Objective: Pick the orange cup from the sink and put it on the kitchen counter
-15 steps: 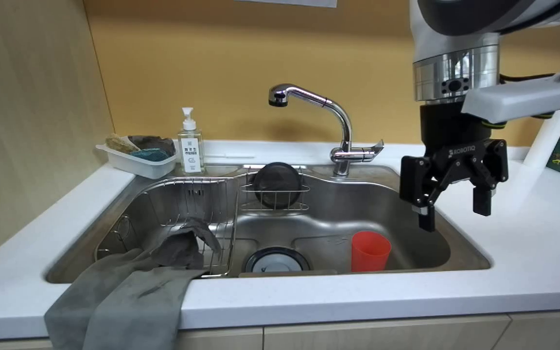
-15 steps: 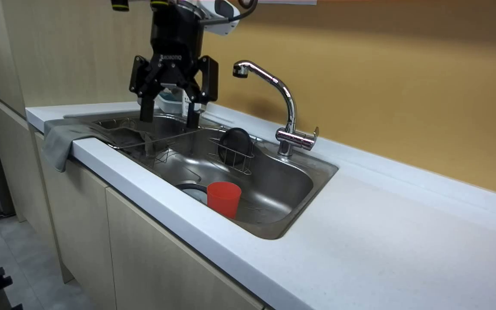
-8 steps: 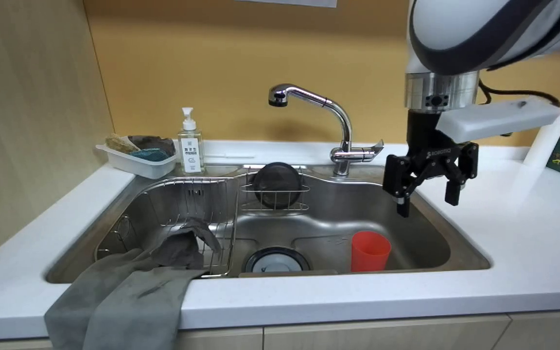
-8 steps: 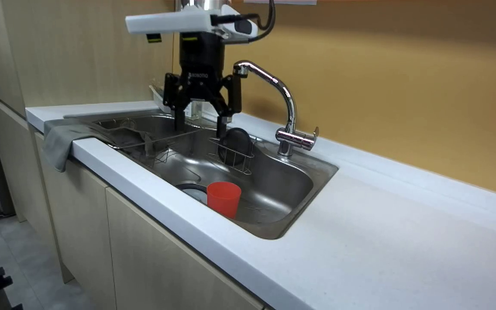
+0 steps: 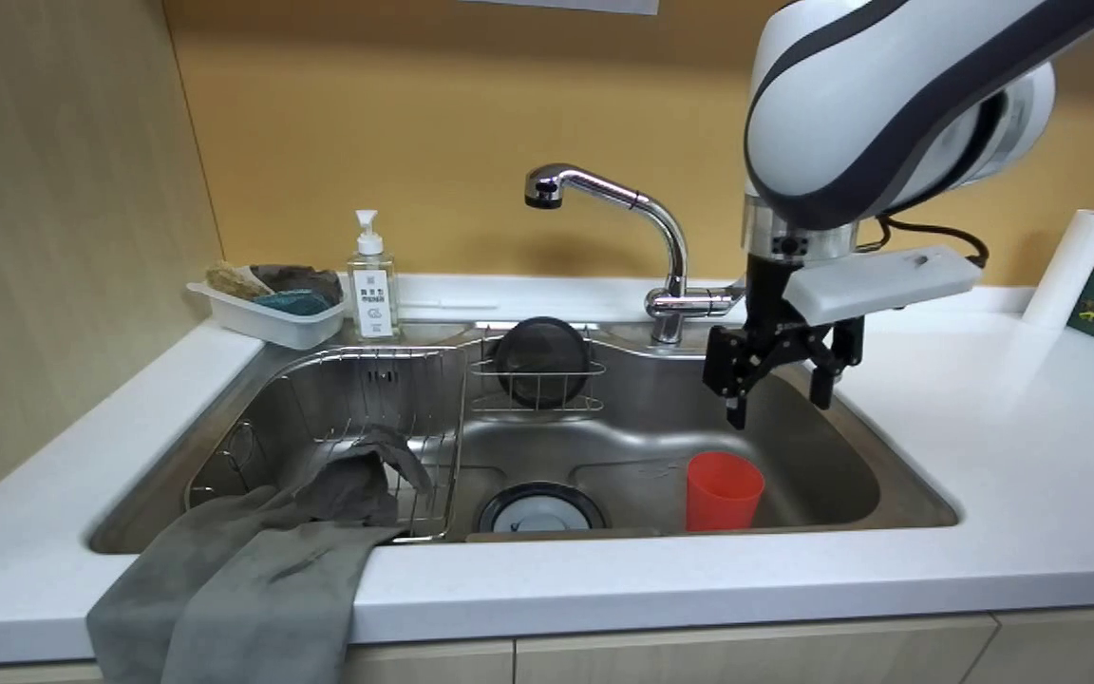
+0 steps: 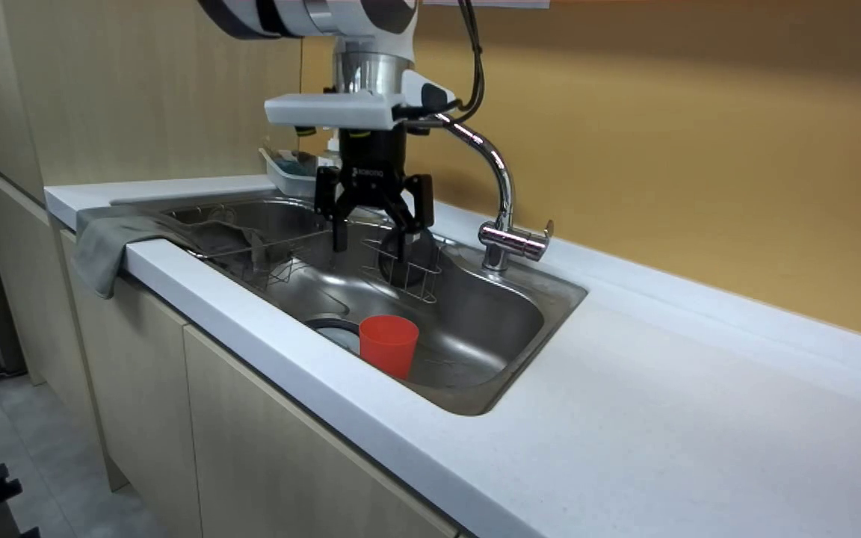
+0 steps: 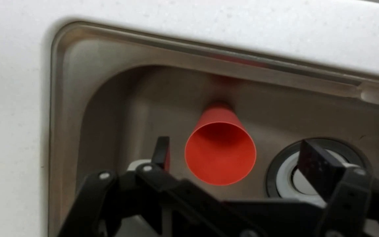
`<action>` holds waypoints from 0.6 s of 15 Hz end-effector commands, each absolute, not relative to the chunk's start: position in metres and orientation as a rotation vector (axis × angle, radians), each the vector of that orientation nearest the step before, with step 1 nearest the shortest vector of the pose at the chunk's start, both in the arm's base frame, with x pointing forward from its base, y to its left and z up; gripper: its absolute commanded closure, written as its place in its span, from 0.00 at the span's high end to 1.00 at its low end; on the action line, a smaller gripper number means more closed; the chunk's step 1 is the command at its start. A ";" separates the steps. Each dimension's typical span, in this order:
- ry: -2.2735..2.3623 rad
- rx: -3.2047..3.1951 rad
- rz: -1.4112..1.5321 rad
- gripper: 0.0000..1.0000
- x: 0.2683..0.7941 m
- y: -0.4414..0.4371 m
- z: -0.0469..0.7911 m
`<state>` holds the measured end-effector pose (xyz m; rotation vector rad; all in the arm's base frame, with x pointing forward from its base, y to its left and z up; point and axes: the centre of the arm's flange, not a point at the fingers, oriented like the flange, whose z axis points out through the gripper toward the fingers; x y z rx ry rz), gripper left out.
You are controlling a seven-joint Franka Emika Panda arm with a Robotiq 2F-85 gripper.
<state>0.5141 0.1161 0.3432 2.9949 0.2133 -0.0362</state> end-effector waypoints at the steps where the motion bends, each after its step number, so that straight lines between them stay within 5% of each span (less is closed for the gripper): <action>1: 0.147 2.985 0.007 1.00 0.539 0.128 0.322; 9: -0.010 3.023 0.016 1.00 0.569 0.102 0.266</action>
